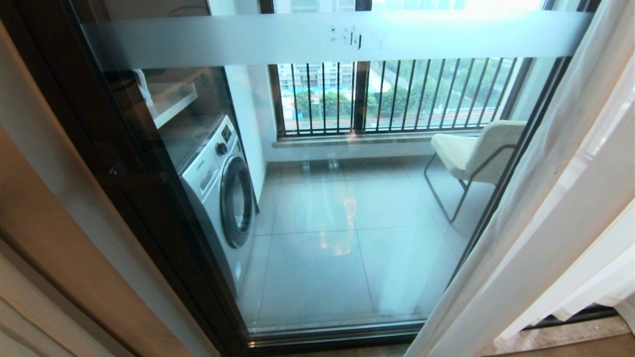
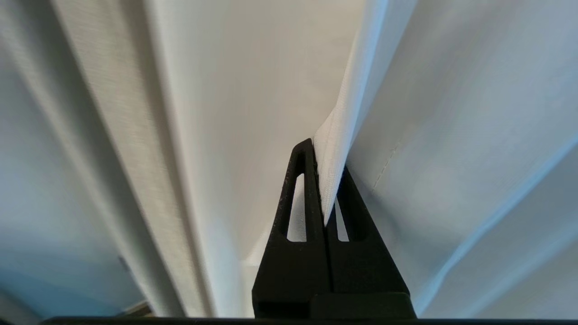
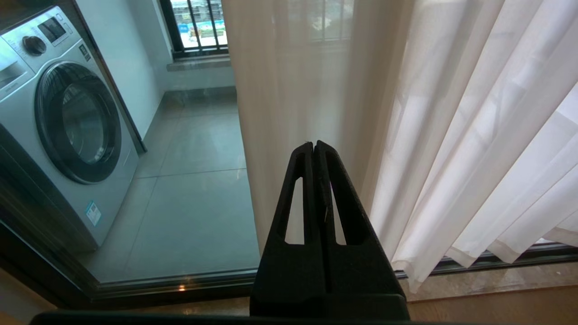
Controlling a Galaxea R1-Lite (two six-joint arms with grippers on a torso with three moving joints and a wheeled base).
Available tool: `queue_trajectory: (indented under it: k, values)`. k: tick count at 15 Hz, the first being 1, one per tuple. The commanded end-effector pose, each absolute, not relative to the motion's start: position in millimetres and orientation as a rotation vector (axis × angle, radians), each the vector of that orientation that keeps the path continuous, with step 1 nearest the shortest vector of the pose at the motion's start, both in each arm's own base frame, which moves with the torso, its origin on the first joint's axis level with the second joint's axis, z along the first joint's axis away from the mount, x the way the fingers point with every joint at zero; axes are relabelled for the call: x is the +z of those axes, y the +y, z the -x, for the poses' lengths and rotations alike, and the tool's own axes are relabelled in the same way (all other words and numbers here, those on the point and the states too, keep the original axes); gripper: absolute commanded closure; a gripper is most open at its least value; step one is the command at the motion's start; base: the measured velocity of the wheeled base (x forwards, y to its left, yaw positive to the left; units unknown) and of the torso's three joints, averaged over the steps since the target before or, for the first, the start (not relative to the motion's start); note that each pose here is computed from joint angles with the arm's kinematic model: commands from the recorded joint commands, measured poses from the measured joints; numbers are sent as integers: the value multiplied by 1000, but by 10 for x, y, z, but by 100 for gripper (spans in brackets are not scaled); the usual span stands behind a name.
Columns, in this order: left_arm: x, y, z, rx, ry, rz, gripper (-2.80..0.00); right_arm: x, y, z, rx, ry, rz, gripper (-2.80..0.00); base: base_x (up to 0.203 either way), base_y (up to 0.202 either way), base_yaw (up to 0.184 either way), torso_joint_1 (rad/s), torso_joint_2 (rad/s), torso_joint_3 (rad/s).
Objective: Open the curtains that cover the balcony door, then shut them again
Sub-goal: Pull the inner curtains open on both sides
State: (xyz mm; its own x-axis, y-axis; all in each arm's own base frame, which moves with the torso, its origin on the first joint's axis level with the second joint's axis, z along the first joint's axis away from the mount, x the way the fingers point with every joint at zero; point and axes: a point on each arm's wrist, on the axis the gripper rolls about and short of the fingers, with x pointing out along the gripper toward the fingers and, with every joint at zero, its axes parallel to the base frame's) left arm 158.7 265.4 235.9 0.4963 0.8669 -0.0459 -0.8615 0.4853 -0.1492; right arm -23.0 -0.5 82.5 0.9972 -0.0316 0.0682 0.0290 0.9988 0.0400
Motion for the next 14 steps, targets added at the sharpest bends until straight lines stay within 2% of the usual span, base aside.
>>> queue_trajectory:
  k: [1,12,13,14]
  values:
    - [2410,2586,-1648,1023,-65,170,0,825,-6,231,-29,-70,-39,0,0,0,0,0,0,0]
    - [2607,2490,-1743,964,-182,156,0,825,-5,231,-31,-70,-39,0,0,0,0,0,0,0]
    - [2603,2490,-1742,965,-181,157,-280,825,-5,231,-31,-70,-39,0,0,0,0,0,0,0]
    - [2604,2487,-1741,965,-181,157,-280,825,-5,231,-31,-70,-39,0,0,0,0,0,0,0]
